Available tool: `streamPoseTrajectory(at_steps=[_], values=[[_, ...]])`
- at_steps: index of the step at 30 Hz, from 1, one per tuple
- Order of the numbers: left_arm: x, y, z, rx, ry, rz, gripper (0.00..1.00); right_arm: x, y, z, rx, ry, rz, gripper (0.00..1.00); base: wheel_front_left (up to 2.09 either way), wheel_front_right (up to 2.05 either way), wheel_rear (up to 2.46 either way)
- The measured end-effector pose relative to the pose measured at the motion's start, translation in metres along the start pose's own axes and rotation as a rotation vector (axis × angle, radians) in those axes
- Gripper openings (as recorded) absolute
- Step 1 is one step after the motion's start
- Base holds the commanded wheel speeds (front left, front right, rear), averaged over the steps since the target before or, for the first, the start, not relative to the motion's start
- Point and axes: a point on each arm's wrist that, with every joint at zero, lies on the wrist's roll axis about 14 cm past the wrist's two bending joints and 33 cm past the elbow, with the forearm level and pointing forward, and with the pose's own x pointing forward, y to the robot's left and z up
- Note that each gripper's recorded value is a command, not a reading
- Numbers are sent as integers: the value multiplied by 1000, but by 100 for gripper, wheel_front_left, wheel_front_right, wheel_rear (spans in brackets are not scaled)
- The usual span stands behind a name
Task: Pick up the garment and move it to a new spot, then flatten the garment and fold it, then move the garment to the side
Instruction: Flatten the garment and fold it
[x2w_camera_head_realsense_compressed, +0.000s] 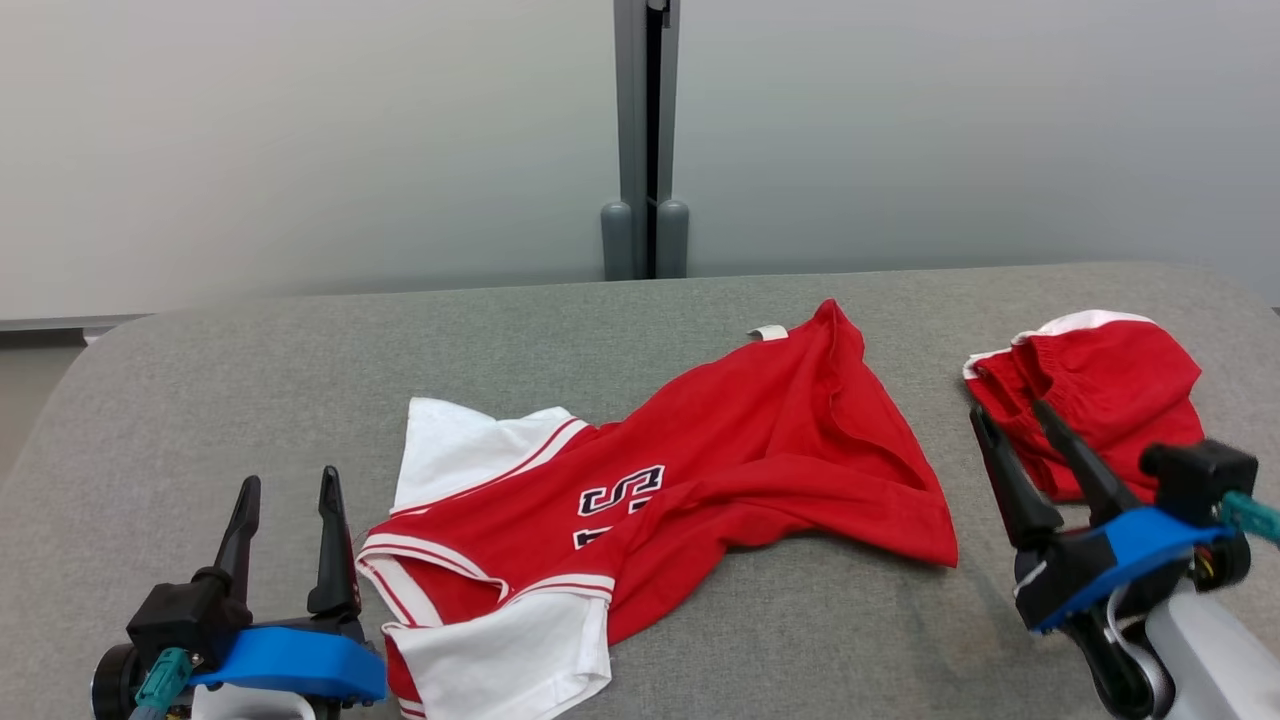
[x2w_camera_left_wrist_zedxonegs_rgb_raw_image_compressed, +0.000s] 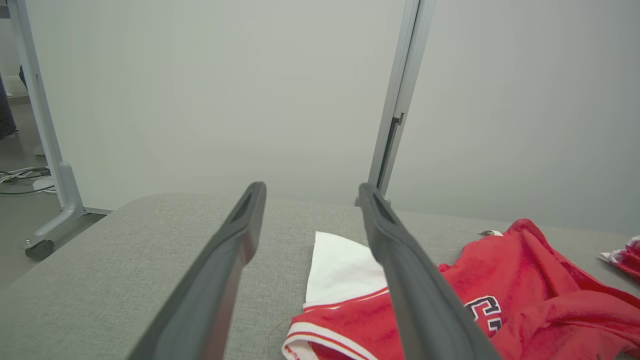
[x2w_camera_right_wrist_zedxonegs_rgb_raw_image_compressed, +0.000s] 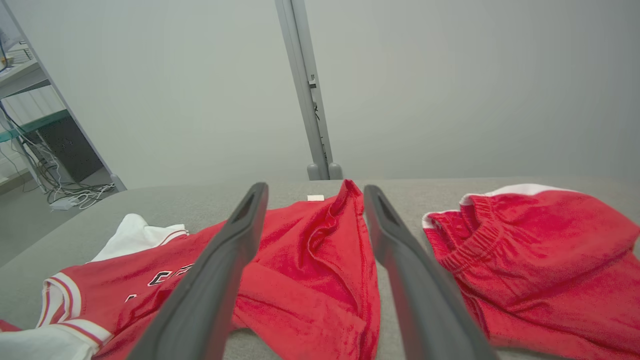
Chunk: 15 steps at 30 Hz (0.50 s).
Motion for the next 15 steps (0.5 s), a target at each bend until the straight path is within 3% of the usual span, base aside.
streamPoseTrajectory(at_steps=[6,15], values=[[0,-8,-5,-12,11,-20,100,-46,-14,-46,42,79,-103,100,0,0,0],[-1,-9,-10,-10,25,-20,100,-54,-9,-68,54,132,-120,100,0,0,0]])
